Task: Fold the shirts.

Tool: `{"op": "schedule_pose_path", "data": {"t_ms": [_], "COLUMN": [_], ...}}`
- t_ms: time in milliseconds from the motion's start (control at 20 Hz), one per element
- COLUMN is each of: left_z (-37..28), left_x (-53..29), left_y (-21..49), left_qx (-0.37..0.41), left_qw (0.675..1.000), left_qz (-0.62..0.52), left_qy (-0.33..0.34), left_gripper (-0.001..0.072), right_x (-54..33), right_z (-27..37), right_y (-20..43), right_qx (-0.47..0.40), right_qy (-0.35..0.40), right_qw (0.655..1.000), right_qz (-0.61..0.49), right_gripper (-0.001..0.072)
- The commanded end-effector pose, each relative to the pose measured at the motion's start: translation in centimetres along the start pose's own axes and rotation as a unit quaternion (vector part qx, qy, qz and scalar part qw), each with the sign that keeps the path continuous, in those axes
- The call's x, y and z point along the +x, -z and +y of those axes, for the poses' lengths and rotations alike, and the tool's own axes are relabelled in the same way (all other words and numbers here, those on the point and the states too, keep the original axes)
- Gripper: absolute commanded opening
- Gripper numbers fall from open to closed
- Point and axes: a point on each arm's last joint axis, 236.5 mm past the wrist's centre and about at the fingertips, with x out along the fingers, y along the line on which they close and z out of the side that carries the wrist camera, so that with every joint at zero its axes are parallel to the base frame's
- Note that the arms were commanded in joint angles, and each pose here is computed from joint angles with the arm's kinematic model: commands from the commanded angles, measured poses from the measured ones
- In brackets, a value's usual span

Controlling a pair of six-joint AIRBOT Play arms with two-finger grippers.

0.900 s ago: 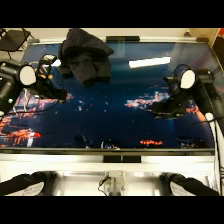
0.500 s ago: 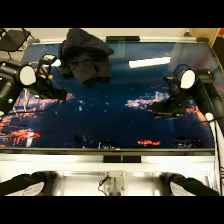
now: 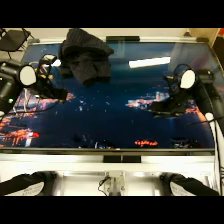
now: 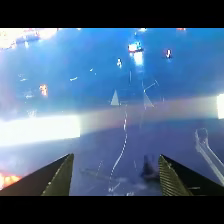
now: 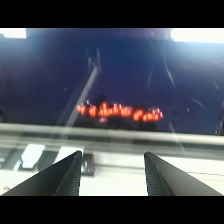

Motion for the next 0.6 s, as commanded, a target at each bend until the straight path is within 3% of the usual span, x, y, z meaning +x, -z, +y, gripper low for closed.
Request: {"op": "schedule_pose_path", "data": {"t_ms": [0, 250, 400, 550], "left_z": [-2.0, -5.6, -4.1, 0.9], "left_x": [0.3, -1.2, -1.3, 3.9], "left_y": [-3.4, -9.7, -13.3, -15.7], "left_qx": [-0.02, -0.05, -0.058, -0.111], "left_qw": [0.997, 0.972, 0.958, 0.964], "left_qz": [-0.065, -0.191, -0.259, -0.223], "left_qy": [0.041, 0.124, 0.109, 0.087], "left_gripper": [0.0603, 0.0602, 0.0601, 0.0602], "right_x": [0.0, -0.1, -0.4, -0.7], "right_z": [0.3, 0.6, 1.2, 2.9], "right_y": [-0.9, -2.7, -4.2, -5.2], "right_qx": [0.005, 0.006, 0.012, 0.025], "right_qy": [-0.007, -0.012, -0.026, -0.064], "right_qw": [1.0, 0.998, 0.996, 0.992], "right_qz": [-0.019, -0.057, -0.088, -0.108], "right_gripper": [0.0508, 0.0508, 0.0507, 0.0507]}}
